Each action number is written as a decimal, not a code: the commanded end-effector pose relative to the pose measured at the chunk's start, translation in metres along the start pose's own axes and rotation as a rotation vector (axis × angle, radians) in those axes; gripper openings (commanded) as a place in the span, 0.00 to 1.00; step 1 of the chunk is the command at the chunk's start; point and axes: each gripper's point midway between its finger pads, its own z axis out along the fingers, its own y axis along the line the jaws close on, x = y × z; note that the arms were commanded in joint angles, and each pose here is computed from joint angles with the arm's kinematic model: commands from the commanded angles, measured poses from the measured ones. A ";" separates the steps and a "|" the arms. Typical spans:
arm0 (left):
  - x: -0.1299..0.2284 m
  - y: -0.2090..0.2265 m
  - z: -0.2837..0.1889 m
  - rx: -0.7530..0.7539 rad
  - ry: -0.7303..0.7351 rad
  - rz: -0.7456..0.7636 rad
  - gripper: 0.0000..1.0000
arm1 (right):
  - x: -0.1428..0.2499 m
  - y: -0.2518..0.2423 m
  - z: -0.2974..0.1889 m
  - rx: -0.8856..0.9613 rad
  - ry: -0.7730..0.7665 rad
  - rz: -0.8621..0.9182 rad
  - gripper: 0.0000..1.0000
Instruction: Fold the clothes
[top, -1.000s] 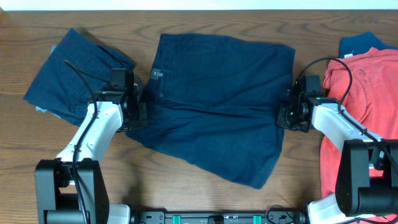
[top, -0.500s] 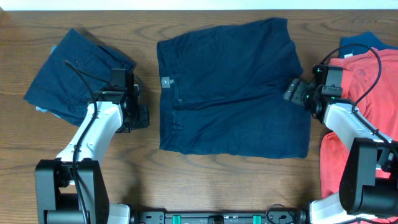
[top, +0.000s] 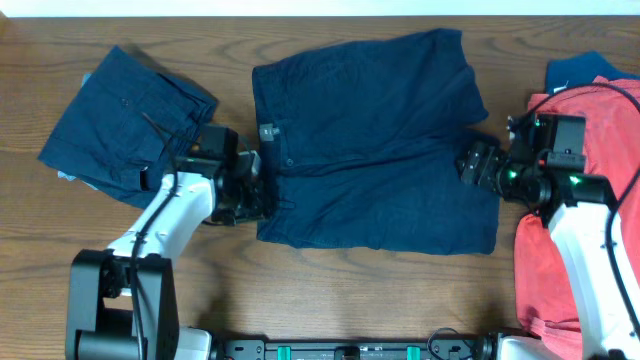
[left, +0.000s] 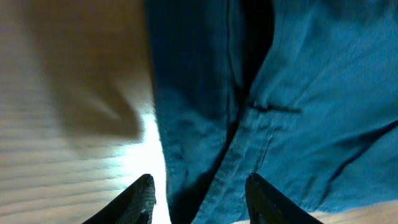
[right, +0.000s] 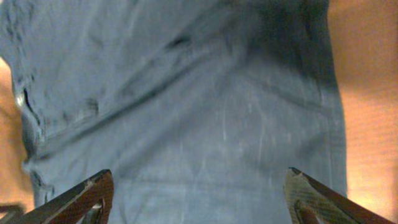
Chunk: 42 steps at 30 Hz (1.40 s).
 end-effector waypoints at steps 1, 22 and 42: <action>0.014 -0.004 0.013 0.012 0.059 0.008 0.49 | 0.010 0.000 -0.005 0.001 0.043 0.013 0.85; 0.013 0.009 -0.004 -0.136 0.066 -0.071 0.06 | 0.073 -0.054 0.014 0.266 0.345 0.189 0.82; 0.004 0.040 -0.015 -0.319 -0.014 -0.173 0.06 | 0.178 -0.032 -0.002 0.232 0.783 0.280 0.40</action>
